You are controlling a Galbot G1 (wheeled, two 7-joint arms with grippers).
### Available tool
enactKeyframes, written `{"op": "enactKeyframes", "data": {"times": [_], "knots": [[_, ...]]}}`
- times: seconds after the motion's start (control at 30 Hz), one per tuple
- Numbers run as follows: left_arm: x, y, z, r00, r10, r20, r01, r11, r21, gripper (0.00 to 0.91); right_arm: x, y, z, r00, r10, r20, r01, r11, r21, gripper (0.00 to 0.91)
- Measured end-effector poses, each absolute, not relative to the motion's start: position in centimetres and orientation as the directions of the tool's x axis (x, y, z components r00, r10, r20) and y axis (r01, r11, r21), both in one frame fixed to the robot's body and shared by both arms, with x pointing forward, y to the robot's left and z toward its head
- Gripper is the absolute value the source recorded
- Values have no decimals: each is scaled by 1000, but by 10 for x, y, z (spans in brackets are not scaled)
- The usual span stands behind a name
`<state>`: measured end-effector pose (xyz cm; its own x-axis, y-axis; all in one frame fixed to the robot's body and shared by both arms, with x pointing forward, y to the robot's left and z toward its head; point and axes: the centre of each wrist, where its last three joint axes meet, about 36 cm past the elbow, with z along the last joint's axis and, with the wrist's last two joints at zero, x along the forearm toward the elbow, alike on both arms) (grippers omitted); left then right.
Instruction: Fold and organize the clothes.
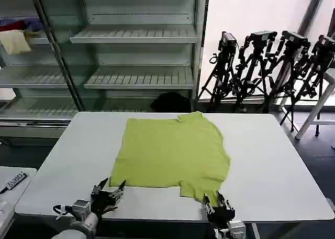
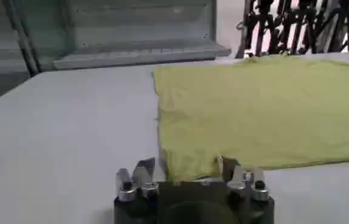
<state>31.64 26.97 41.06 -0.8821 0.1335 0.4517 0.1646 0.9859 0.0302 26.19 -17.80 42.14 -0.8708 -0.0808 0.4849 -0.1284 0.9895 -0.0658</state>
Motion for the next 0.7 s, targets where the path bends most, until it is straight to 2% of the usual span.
{"op": "enactKeyframes", "data": {"times": [0.33, 0.7], "knots": [[314, 270, 412, -884, 139, 447, 173, 984, 34, 10, 260, -177, 423, -886, -84, 456, -112, 993, -35, 0], [325, 269, 432, -913, 144, 382, 154, 988, -4, 0, 276, -184, 441, -934, -46, 354, -59, 998, -26, 0]]}}
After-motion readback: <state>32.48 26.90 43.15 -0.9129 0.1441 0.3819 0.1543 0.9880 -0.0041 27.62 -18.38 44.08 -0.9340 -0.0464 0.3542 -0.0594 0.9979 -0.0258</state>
